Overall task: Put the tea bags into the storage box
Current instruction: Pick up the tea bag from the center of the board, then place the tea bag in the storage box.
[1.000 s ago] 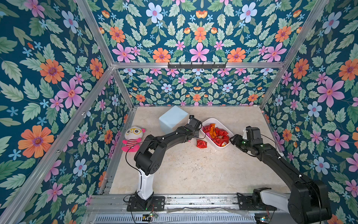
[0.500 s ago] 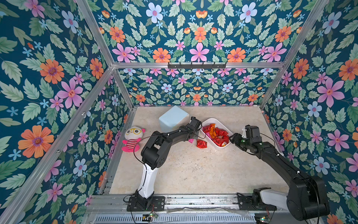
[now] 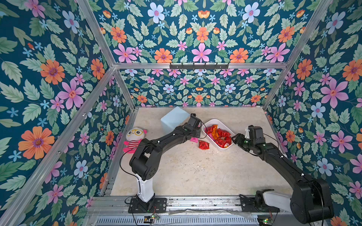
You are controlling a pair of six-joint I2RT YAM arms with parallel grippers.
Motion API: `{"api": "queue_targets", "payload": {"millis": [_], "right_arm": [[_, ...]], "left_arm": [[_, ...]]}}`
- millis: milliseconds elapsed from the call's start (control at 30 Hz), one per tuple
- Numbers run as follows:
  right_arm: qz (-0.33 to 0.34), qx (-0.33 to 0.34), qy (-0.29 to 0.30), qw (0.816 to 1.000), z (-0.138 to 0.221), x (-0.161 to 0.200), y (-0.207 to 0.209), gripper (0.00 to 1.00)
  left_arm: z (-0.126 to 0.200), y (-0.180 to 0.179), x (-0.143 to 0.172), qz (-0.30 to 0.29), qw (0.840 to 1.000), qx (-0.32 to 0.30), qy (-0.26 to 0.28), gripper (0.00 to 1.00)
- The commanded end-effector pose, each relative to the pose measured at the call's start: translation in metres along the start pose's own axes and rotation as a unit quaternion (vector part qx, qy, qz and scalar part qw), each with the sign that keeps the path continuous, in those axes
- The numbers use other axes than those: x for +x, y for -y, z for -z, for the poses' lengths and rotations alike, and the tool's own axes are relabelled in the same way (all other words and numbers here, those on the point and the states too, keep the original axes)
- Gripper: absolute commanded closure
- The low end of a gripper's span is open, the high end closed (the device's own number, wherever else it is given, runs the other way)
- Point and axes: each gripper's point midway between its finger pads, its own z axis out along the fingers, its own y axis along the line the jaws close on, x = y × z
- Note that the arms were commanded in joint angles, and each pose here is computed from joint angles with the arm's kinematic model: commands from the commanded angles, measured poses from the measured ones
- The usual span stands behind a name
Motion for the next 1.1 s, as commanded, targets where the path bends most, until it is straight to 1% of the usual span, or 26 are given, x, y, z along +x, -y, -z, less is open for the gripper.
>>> {"api": "queue_targets", "payload": {"millis": [0,133,267,367,467,567,700,833,900,1067], "right_arm": [[-0.001,-0.006,-0.001,1.000,0.001,0.000,-0.003,0.38],[-0.002,-0.008,0.000,1.000,0.002,0.000,-0.004,0.38],[-0.003,-0.007,0.005,1.000,0.003,-0.001,-0.003,0.38],[-0.004,-0.006,0.016,1.000,0.008,-0.004,-0.003,0.38],[-0.002,-0.002,0.026,1.000,0.011,-0.007,-0.003,0.38],[0.001,0.002,0.027,1.000,0.013,-0.009,-0.003,0.38],[0.002,0.006,0.026,1.000,0.014,-0.008,-0.001,0.38],[0.002,0.005,0.025,1.000,0.013,-0.006,0.000,0.38],[0.001,0.004,0.023,1.000,0.013,-0.005,0.000,0.38],[-0.001,0.003,0.020,1.000,0.012,-0.002,0.002,0.38]], "left_arm": [[0.014,0.028,-0.002,0.023,0.998,0.058,-0.002,0.72],[0.026,0.066,-0.001,0.047,0.991,0.124,-0.008,0.72],[0.033,0.109,-0.004,0.057,0.983,0.175,-0.002,0.71],[0.029,0.140,-0.006,0.050,0.979,0.200,0.004,0.71],[0.019,0.167,-0.012,0.053,0.975,0.217,0.011,0.71],[0.003,0.177,-0.015,0.073,0.973,0.218,0.017,0.72],[-0.017,0.181,-0.015,0.103,0.972,0.210,0.029,0.72],[-0.032,0.181,-0.012,0.093,0.978,0.179,0.052,0.71],[-0.041,0.177,-0.005,0.091,0.981,0.162,0.050,0.70],[-0.061,0.167,0.017,0.118,0.983,0.137,0.018,0.69]]}}
